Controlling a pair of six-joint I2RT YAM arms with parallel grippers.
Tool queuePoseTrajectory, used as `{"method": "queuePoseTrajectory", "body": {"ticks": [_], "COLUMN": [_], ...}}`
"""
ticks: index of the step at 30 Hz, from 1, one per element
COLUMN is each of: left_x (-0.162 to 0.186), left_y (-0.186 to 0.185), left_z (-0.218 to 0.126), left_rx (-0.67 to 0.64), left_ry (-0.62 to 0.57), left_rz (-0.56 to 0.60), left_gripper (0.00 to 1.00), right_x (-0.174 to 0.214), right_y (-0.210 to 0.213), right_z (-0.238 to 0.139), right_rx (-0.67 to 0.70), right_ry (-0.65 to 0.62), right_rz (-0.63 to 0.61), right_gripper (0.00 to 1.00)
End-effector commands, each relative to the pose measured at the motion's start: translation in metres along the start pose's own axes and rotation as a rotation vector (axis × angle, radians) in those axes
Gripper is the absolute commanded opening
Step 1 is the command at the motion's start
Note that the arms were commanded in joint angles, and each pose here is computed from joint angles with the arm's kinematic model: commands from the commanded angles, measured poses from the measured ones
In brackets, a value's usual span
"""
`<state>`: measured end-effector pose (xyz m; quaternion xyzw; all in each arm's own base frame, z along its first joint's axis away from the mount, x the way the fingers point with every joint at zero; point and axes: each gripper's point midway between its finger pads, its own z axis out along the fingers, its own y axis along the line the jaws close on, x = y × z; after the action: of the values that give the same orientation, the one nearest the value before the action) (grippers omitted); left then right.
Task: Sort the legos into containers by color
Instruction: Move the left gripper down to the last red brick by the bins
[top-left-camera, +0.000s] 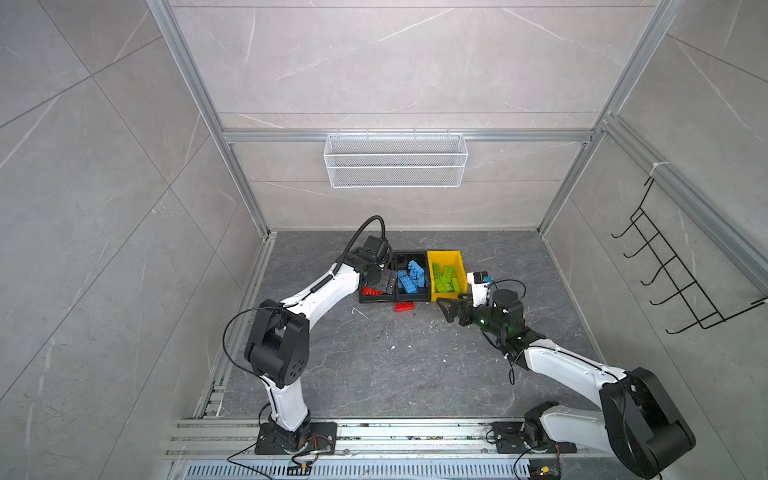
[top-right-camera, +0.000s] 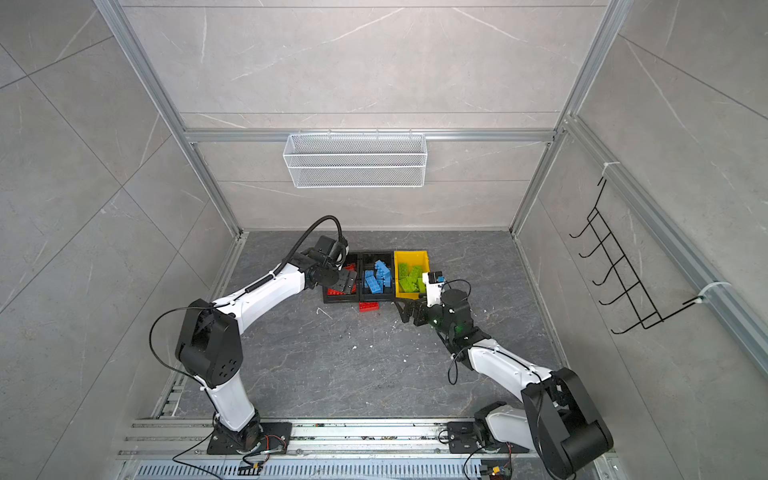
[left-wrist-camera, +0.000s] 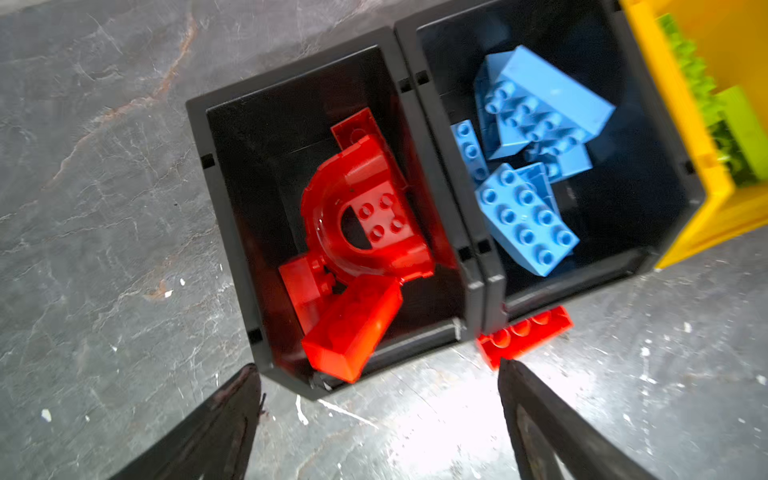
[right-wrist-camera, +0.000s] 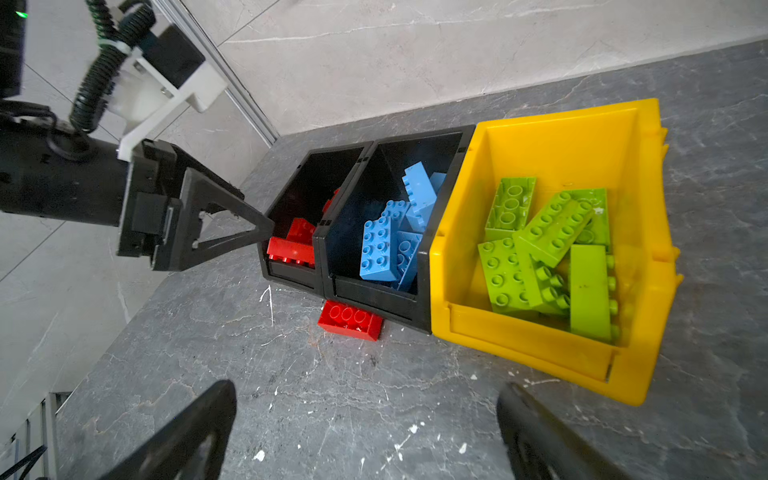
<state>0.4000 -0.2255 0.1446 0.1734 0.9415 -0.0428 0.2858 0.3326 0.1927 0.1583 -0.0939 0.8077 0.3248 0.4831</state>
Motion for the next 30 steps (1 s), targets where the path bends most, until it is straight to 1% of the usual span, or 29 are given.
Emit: {"method": "queuePoseTrajectory", "body": {"ticks": [1, 7, 11, 15, 23, 30], "left_x": [0.010, 0.033, 0.043, 0.052, 0.056, 0.056], "left_y": [-0.006, -0.041, -0.065, -0.081, -0.099, -0.097], "left_z": [-0.018, -0.011, 0.006, 0.029, 0.063, 0.079], "left_rx": [-0.003, 0.038, 0.038, 0.022, -0.024, -0.076], "left_ry": [-0.008, -0.015, -0.014, 0.000, 0.005, -0.004], "left_rz": [-0.076, -0.149, -0.159, -0.168, -0.172, -0.164], "left_gripper": [0.94, 0.97, 0.99, 0.99, 0.99, 0.99], "right_x": [-0.013, -0.012, -0.012, -0.013, -0.015, -0.016], "right_y": [0.007, 0.006, 0.006, 0.007, 0.008, 0.009], "right_z": [0.002, 0.003, 0.003, 0.002, 0.000, -0.002], "right_rx": [-0.023, -0.021, -0.024, -0.022, -0.024, -0.023], "right_ry": [-0.027, -0.024, -0.022, -0.027, -0.031, -0.035], "right_rz": [0.004, 0.007, 0.007, 0.004, -0.001, -0.003], "right_gripper": [1.00, 1.00, 1.00, 1.00, 1.00, 1.00]}}
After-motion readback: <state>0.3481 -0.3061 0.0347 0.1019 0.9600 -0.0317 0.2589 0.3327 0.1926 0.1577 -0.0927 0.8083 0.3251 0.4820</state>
